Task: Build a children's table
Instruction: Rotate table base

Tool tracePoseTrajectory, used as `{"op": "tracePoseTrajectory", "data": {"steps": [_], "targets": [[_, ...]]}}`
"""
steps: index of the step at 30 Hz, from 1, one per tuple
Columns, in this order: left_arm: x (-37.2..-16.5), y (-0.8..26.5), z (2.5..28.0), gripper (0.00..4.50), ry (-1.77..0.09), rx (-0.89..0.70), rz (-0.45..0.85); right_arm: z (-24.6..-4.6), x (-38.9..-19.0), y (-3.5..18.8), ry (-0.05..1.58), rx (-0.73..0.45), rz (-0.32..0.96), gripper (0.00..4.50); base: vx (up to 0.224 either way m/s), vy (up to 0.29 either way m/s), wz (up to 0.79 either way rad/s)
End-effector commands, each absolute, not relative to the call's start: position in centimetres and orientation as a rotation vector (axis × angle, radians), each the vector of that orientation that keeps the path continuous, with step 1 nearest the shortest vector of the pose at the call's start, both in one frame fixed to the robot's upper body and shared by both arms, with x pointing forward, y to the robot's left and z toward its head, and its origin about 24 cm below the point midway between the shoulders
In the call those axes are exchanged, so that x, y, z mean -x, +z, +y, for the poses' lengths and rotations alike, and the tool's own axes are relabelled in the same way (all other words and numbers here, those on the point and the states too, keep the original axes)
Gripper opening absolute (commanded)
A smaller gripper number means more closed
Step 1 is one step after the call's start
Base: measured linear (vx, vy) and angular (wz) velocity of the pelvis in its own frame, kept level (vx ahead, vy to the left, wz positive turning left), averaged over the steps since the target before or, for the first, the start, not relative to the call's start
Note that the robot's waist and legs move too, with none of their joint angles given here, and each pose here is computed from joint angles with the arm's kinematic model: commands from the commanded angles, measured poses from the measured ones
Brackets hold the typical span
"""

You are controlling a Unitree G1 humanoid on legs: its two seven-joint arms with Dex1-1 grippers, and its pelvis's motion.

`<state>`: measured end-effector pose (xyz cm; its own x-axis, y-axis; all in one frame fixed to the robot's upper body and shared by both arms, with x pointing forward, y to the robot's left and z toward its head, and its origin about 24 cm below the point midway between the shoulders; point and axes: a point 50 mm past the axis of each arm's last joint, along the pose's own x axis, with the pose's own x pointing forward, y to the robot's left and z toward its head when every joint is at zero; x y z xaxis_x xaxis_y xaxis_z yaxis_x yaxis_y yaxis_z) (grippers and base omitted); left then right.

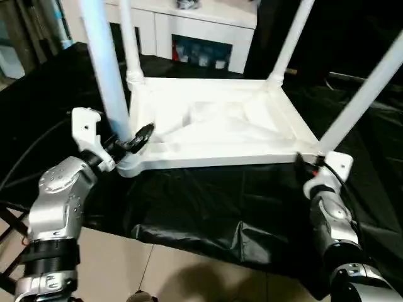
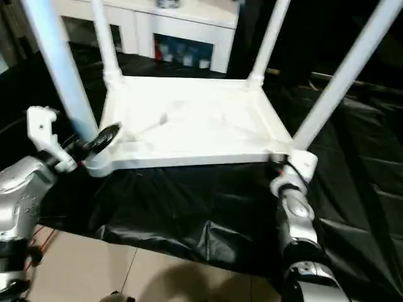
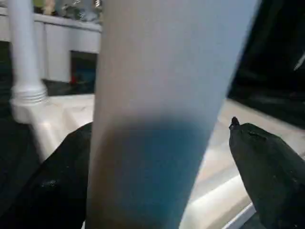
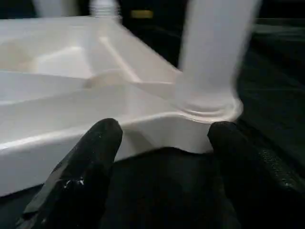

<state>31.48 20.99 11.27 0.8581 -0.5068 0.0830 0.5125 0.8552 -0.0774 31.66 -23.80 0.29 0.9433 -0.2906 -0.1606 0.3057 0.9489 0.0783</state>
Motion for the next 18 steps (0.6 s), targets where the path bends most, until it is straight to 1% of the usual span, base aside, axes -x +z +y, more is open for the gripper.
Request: {"op": "tracePoseTrajectory", "data": {"steps": [1,2,3,4,5,6,10,11,12,13,17,18], "targets": [[-31.4,11.6,19.4,4.45,-0.640,0.116,-0.060,-25.0,-31.4,0.3,-0.370,-0.097,0.167,3.36,0.000,0.000,0.00],[-30.9,11.3,19.0,4.45,-0.707,0.122,-0.037,-24.8,-31.6,0.0,-0.346,-0.099,0.202,3.36,0.000,0.000,0.00],[-30.9,11.3,19.0,4.45,-0.708,0.122,-0.036,-24.8,-31.6,0.0,-0.345,-0.099,0.202,3.36,0.000,0.000,0.00],[-30.6,11.2,18.7,4.45,-0.747,0.129,-0.023,-24.6,-31.8,0.0,-0.320,-0.102,0.216,3.36,0.000,0.000,0.00],[-29.9,10.9,18.4,4.45,-0.824,0.139,0.007,-24.3,-32.2,0.1,-0.284,-0.092,0.233,3.36,0.000,0.000,0.00],[-29.9,10.9,18.4,4.45,-0.824,0.139,0.007,-24.3,-32.2,0.1,-0.284,-0.092,0.233,3.36,0.000,0.000,0.00],[-27.9,10.8,17.5,4.45,-1.022,0.178,0.058,-23.0,-33.1,0.2,-0.185,-0.079,0.276,3.36,0.000,0.000,0.00],[-27.8,10.8,17.4,4.45,-1.030,0.180,0.060,-22.9,-33.1,0.2,-0.178,-0.076,0.280,3.36,0.000,0.000,0.00],[-27.4,10.8,17.3,4.45,-1.065,0.188,0.071,-22.4,-33.2,0.1,-0.147,-0.061,0.300,3.36,0.000,0.000,0.00],[-26.7,10.9,16.8,4.45,-1.130,0.206,0.089,-21.5,-33.5,-0.1,-0.087,-0.035,0.335,3.36,0.000,0.000,0.00],[-26.2,11.3,15.9,4.45,-1.199,0.234,0.095,-20.1,-33.8,-0.5,-0.005,-0.024,0.397,3.36,0.000,0.000,0.00],[-25.9,11.5,15.3,4.45,-1.233,0.245,0.102,-19.2,-34.0,-0.6,0.049,-0.014,0.419,3.36,0.000,0.000,0.00]]}}
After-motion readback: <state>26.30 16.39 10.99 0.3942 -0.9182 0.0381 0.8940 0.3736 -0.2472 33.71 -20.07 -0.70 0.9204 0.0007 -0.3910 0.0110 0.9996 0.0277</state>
